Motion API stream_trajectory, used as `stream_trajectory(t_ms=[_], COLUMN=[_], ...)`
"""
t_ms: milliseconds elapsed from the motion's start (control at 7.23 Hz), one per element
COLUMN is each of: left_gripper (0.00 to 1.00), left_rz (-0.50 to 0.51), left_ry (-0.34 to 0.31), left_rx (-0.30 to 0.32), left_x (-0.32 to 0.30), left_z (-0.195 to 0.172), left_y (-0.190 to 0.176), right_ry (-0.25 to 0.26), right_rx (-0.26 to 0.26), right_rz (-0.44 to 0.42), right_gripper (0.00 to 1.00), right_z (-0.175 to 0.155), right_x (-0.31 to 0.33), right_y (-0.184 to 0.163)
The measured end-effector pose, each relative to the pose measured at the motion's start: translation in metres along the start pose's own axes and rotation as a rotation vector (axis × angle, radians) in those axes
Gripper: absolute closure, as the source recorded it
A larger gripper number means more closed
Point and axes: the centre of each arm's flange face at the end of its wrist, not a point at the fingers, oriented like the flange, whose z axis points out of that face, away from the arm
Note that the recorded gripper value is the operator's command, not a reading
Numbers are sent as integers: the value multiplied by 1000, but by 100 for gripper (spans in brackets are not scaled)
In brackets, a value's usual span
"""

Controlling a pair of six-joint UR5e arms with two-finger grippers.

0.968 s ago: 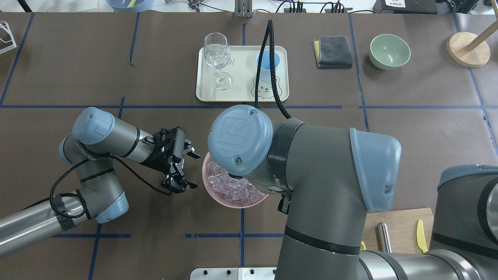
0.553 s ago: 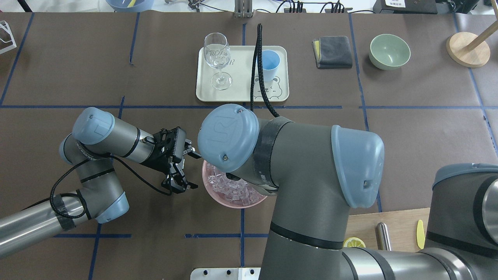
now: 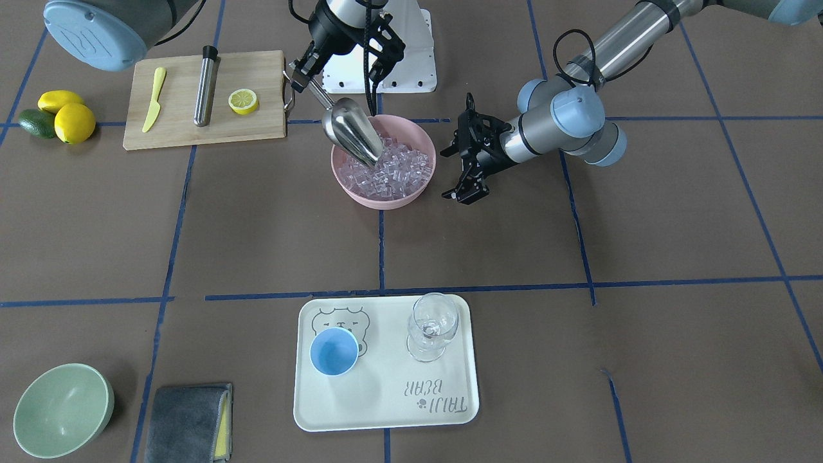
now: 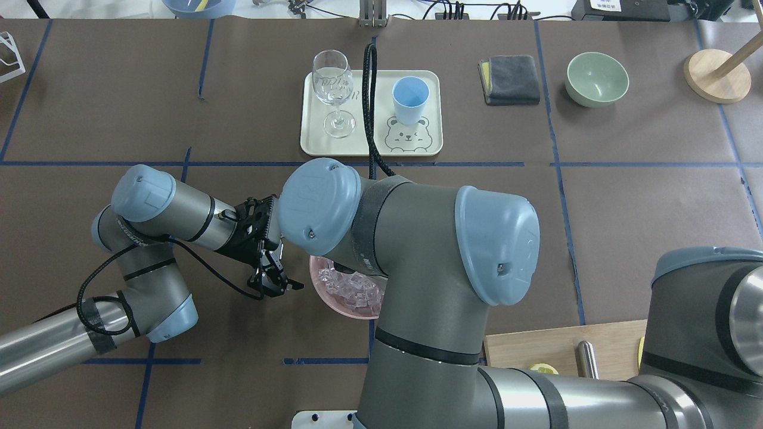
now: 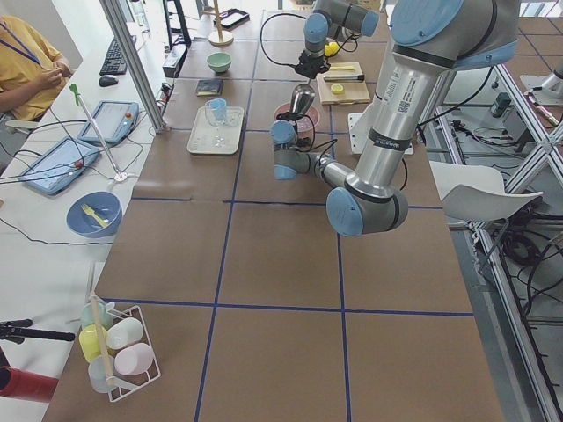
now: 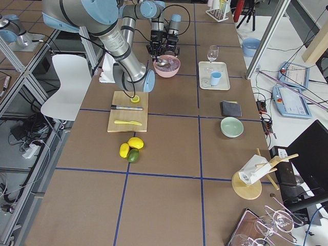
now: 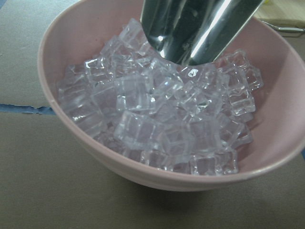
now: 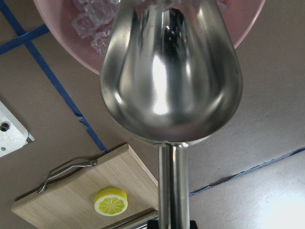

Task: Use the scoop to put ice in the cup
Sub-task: 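Dip the scoop into the ice cubes with the right gripper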

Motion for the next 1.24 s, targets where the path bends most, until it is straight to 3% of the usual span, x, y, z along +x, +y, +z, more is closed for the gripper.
stream_trajectory(t_ms=[553, 1244], left_gripper=[0, 0], left_rz=[2, 5], left_ry=[0, 0], left_rx=[3, 6], left_x=[0, 1], left_z=[-1, 0], left_y=[-1, -4], right_ry=[-3, -50], right_rx=[34, 134], right_rz=[0, -1], right_gripper=[100, 100], right_z=[16, 58], right_x=[2, 5], right_y=[-21, -25])
